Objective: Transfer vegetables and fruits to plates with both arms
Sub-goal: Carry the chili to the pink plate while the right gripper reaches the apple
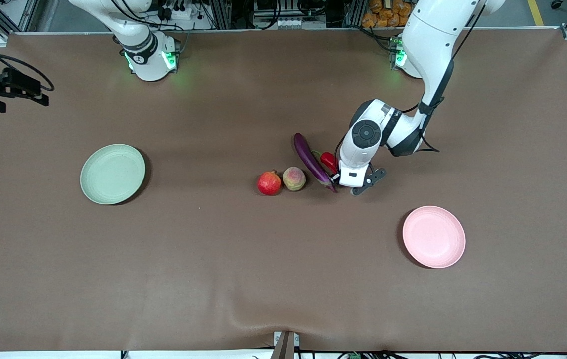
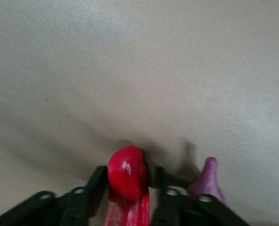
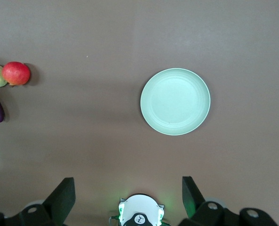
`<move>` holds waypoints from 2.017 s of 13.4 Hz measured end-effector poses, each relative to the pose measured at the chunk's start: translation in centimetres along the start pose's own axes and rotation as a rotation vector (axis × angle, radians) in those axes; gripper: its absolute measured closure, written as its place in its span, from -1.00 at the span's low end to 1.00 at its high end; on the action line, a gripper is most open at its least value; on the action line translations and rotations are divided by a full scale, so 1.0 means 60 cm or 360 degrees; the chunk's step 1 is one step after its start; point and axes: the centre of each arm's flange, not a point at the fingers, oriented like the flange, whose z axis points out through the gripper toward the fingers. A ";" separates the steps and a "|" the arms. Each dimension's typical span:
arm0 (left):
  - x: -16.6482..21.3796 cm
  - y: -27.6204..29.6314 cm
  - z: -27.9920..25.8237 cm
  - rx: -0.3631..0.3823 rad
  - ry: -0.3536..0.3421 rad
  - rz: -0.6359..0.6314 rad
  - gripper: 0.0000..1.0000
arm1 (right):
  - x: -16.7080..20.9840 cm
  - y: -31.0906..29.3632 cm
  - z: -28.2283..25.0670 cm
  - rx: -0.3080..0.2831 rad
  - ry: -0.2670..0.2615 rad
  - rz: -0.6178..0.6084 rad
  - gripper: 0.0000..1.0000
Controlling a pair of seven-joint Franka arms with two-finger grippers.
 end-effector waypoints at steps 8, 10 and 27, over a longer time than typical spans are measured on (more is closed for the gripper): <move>0.241 -0.066 -0.221 -0.0032 0.0129 0.0223 0.45 | 0.176 0.048 0.199 0.0055 -0.0127 0.0021 -1.00; 0.319 -0.106 -0.248 -0.0061 0.0166 0.0253 0.45 | 0.205 0.029 0.233 0.0066 -0.0127 -0.0014 -1.00; 0.634 -0.222 -0.162 -0.0089 0.0210 0.0255 0.45 | 0.271 -0.620 0.618 0.0185 -0.0044 0.1236 -1.00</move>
